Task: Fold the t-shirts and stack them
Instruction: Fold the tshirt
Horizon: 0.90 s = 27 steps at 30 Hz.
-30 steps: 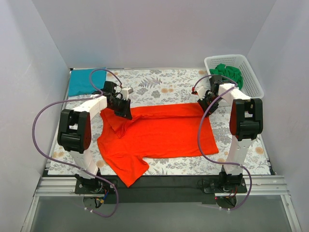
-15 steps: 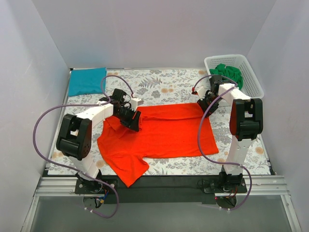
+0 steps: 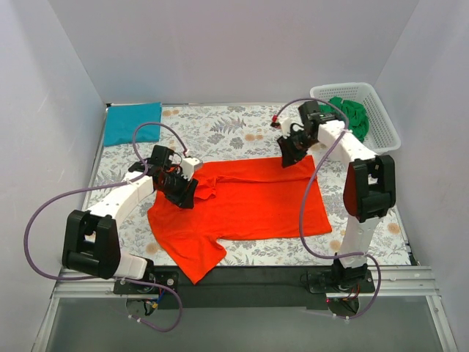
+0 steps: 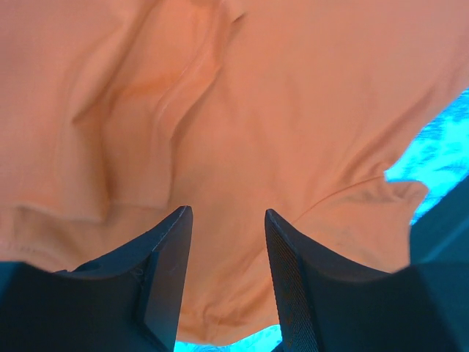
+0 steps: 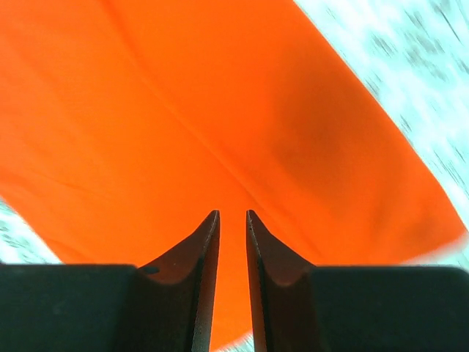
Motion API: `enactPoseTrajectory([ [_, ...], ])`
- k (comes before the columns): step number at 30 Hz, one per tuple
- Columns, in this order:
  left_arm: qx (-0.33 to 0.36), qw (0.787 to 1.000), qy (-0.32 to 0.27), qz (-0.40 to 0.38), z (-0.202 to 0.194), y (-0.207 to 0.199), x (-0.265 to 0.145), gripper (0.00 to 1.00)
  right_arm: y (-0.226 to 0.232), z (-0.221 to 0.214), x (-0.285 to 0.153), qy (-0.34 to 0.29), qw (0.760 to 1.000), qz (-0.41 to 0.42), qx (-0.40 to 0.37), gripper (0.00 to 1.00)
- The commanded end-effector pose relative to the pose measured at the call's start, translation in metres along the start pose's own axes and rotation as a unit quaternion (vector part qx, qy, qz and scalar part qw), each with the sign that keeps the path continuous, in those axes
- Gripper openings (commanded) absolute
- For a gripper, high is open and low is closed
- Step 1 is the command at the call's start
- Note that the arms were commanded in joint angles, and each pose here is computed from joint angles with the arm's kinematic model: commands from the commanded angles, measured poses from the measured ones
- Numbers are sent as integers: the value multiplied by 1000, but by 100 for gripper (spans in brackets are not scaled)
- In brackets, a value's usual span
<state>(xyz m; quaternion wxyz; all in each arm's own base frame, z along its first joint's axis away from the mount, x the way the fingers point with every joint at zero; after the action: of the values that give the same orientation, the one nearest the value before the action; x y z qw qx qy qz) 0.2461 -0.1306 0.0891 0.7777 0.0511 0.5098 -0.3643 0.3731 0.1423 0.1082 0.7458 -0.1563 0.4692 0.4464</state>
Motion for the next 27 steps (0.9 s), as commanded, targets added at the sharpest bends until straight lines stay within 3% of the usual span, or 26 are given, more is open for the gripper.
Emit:
enactPoseTrajectory([
  [1, 0, 999, 0, 53, -9, 24, -5, 43, 56, 54, 7, -61, 996, 68, 11, 28],
  [9, -21, 996, 8, 86, -15, 43, 8, 41, 128, 96, 74, -49, 988, 145, 35, 29],
  [16, -11, 995, 9, 95, -12, 54, 18, 40, 154, 101, 118, -36, 984, 162, 65, 33],
  [27, -1, 994, 33, 101, -28, 59, 26, 33, 190, 106, 152, -20, 979, 187, 79, 40],
])
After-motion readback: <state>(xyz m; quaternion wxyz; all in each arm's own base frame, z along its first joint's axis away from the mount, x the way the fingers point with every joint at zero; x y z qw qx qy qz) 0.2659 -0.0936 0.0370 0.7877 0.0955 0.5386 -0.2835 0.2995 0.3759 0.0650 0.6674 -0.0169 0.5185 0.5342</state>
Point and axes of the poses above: each gripper's point midway between its finger pads, its own x axis out along the fingers, its own y axis along the line the jaws close on, z = x × y, the point moved 1 cm from there along -x, back along the fingers, and after that the axes turned 4 degrees about -x, right-handed, at the moved point
